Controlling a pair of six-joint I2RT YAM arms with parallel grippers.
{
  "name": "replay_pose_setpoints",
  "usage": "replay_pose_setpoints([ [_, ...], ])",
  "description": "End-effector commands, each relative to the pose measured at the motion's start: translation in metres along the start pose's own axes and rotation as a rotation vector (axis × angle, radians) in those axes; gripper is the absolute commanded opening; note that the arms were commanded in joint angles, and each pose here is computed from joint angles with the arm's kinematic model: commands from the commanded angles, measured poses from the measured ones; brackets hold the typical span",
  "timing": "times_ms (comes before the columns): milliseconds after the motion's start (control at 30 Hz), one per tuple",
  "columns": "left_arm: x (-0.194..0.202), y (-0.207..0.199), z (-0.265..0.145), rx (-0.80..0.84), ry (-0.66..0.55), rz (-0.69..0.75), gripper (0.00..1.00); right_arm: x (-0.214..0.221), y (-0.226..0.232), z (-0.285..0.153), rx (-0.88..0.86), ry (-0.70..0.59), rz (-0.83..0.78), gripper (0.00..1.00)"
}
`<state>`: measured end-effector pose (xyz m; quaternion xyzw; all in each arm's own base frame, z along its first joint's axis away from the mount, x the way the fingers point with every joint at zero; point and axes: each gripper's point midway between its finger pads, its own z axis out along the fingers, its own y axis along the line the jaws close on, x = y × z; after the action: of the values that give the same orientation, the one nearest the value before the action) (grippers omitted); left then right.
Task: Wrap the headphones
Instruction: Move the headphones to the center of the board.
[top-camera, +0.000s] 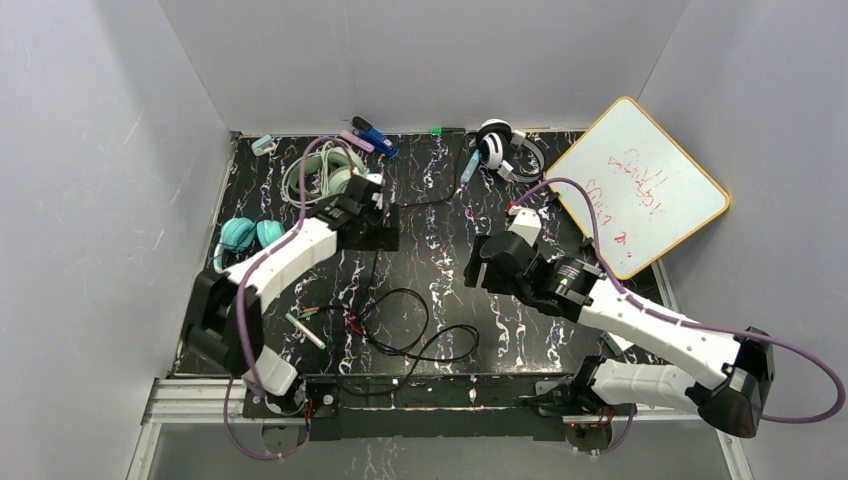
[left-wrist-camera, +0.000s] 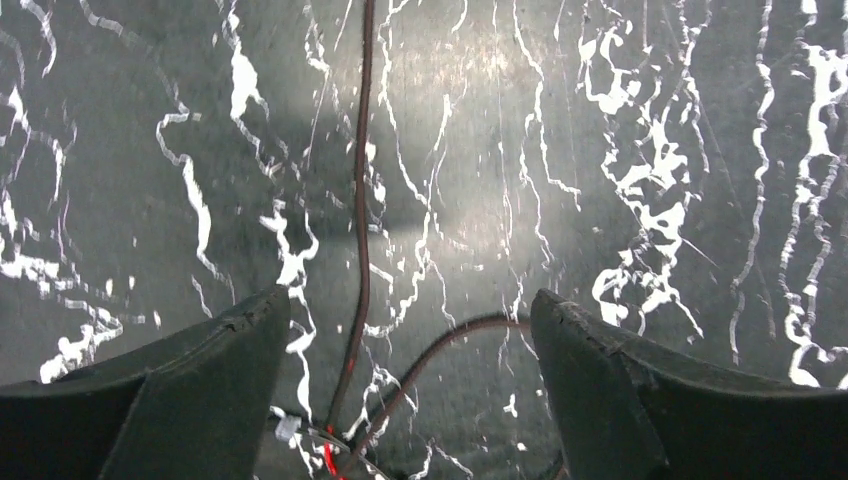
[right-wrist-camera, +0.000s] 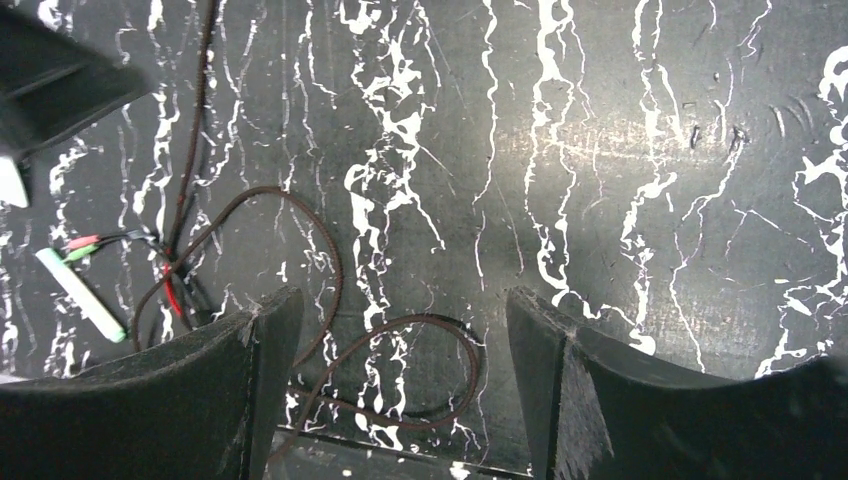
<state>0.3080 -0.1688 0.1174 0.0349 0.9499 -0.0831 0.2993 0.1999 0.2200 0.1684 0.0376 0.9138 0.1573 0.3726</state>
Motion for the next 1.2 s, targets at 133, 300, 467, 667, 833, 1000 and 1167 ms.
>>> replay_pose_setpoints([
  [133,-0.050,-0.030,0.056,0.029,0.024,0.202,0.88,-0.015,-0.002,-0.022,-0.070,-0.061,0.050,0.82],
  [300,-0.072,-0.056,0.097,0.098,0.057,0.331,0.98,-0.019,-0.002,-0.028,-0.092,-0.075,0.038,0.82],
  [467,-0.075,-0.083,0.138,0.242,0.086,0.505,0.98,-0.025,0.001,-0.031,-0.103,-0.089,0.017,0.82],
  [667,-0.090,-0.081,0.169,0.194,0.107,0.618,0.98,-0.024,0.002,-0.034,-0.115,-0.078,0.016,0.82],
  [833,-0.088,-0.079,0.193,0.187,0.143,0.645,0.98,-0.026,0.001,-0.037,-0.119,-0.087,0.020,0.82],
  [1000,-0.053,-0.089,0.203,0.299,0.285,0.610,0.58,-0.029,-0.002,-0.039,-0.111,-0.096,0.024,0.81],
  [1167,-0.028,-0.082,0.201,0.303,0.370,0.590,0.00,-0.032,0.001,-0.039,-0.120,-0.107,0.027,0.81],
])
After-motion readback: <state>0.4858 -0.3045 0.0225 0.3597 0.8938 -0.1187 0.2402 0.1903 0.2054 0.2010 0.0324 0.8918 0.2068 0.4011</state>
